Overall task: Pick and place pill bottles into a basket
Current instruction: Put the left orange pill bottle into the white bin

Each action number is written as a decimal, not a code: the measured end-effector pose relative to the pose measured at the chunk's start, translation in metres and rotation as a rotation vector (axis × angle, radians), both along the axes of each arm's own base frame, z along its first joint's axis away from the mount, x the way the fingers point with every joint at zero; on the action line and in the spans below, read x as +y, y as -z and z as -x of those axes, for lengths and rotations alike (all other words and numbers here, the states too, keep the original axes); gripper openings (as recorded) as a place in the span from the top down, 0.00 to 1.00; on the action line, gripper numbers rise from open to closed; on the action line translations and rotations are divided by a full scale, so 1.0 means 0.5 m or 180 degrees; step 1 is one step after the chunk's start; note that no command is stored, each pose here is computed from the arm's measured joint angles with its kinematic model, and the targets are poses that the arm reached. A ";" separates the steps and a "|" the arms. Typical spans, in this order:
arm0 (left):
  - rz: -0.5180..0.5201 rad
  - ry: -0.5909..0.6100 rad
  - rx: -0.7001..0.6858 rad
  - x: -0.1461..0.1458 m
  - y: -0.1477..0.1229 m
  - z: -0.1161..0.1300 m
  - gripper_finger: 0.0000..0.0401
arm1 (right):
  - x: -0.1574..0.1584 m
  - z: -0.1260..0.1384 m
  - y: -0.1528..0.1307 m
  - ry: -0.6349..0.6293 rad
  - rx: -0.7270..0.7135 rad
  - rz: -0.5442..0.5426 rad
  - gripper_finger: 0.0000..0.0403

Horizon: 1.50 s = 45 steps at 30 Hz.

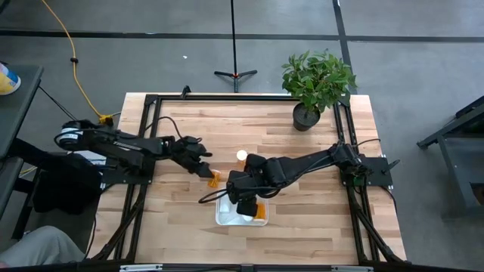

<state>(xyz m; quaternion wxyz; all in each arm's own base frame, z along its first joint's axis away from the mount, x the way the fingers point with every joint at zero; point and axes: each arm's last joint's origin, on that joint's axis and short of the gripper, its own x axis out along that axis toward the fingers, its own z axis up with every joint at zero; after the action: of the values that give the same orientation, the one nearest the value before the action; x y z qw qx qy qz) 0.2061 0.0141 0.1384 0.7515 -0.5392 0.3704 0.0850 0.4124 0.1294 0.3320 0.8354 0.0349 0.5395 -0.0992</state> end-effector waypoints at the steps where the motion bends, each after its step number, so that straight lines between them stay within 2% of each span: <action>1: 0.0007 -0.0003 0.0002 0.000 0.003 -0.003 0.12 | -0.001 0.003 -0.006 0.0001 -0.0011 0.0016 0.40; 7: 0.0070 0.0052 -0.0007 0.000 0.016 -0.013 0.12 | -0.013 0.066 -0.083 0.0021 -0.0169 0.0187 0.40; 14: 0.0073 0.0052 -0.0010 0.000 0.017 -0.014 0.12 | -0.007 0.183 -0.213 0.0136 -0.0930 0.0395 0.39; 19: 0.0075 0.0055 -0.0009 0.000 0.017 -0.014 0.12 | 0.003 0.239 -0.268 0.0223 -0.1424 0.0516 0.39; 27: 0.0076 0.0056 0.0010 0.000 0.018 -0.013 0.12 | 0.027 0.253 -0.274 0.0087 -0.1511 0.0557 0.39; 33: 0.0120 0.0081 0.0118 -0.001 0.033 -0.016 0.12 | 0.062 0.292 -0.289 0.0078 -0.1739 0.0731 0.39; 39: 0.0179 0.0073 0.0061 0.001 0.040 -0.033 0.12 | 0.079 0.334 -0.310 0.0264 -0.2034 0.0784 0.39; 45: 0.0126 0.0134 0.0036 0.004 0.030 -0.062 0.12 | 0.111 0.375 -0.303 0.0410 -0.2176 0.0853 0.39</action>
<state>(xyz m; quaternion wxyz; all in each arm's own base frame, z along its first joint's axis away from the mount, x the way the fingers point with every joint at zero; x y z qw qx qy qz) 0.2373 0.0161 0.1231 0.7402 -0.5456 0.3876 0.0649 0.2248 0.1848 0.4837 0.9565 -0.0098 0.2083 -0.2040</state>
